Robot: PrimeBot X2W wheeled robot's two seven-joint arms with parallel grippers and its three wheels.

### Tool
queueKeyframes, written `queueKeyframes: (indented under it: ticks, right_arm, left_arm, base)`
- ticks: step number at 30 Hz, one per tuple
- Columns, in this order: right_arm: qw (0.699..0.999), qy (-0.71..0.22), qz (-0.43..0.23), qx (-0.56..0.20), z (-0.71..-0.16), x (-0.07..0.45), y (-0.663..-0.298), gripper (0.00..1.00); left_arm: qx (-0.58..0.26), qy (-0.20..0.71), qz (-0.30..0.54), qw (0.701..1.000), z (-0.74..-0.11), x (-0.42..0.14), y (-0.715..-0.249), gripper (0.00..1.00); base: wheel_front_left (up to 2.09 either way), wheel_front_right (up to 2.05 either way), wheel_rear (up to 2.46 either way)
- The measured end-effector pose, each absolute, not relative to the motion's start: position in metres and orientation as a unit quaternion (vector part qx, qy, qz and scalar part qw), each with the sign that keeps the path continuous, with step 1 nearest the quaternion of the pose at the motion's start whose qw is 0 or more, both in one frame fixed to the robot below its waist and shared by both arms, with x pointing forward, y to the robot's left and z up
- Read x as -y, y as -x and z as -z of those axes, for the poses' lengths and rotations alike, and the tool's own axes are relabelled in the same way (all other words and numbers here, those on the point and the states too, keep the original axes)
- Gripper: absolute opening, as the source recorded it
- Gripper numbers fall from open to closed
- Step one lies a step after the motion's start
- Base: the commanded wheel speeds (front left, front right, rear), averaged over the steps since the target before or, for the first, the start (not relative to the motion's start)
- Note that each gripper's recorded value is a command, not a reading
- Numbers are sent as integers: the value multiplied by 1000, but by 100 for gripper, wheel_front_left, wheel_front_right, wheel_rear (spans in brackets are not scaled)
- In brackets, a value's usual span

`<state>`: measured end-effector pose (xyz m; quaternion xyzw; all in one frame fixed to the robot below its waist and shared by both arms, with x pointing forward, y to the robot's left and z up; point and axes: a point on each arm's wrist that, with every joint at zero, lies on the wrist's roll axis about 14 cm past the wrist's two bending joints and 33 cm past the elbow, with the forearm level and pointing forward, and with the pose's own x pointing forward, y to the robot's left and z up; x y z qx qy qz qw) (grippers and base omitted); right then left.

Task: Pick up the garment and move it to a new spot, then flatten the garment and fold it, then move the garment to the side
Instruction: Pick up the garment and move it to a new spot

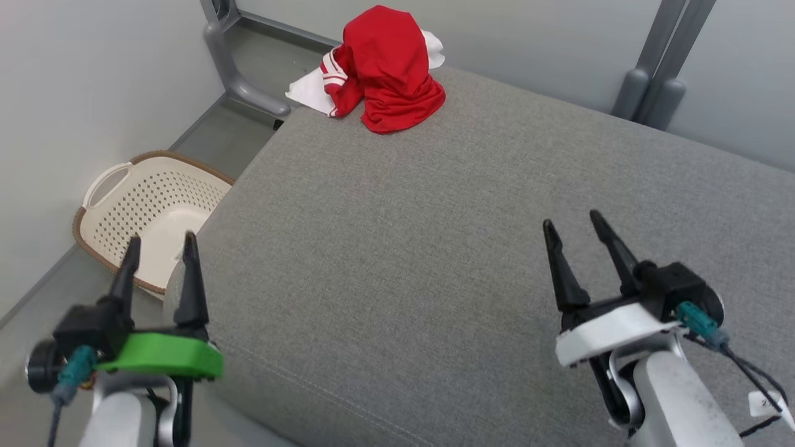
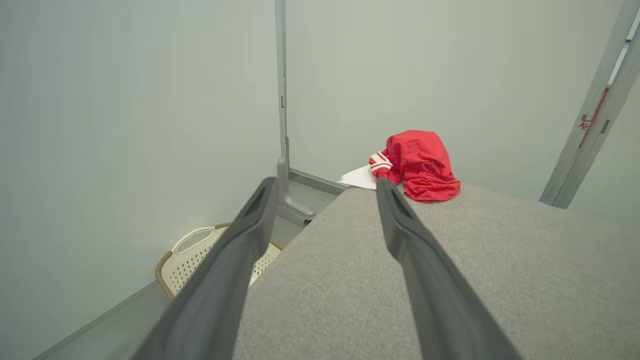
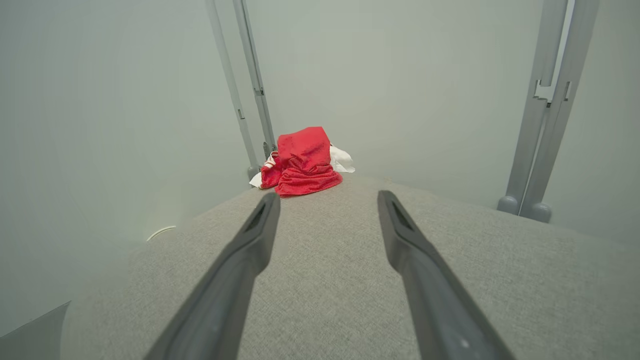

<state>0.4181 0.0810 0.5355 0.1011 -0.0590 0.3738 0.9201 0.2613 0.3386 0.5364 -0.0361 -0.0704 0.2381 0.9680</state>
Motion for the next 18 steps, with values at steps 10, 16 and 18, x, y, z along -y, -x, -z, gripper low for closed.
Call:
queueKeyframes:
  ticks: [10, 16, 18]
  right_arm:
    - [922, -99, -335, 165, -593, -70, -491, 100]
    - [937, -95, -298, 154, -563, -44, -526, 100]
    - [944, -92, -281, 146, -548, -30, -537, 100]
  left_arm:
    - [123, -47, -193, 972, -634, -382, -374, 100]
    - [88, -74, -163, 980, -650, -398, -464, 100]
    - [70, -58, -151, 984, -642, -397, -496, 100]
  base:
    - [0, 0, 0]
    - [0, 0, 0]
    - [0, 0, 0]
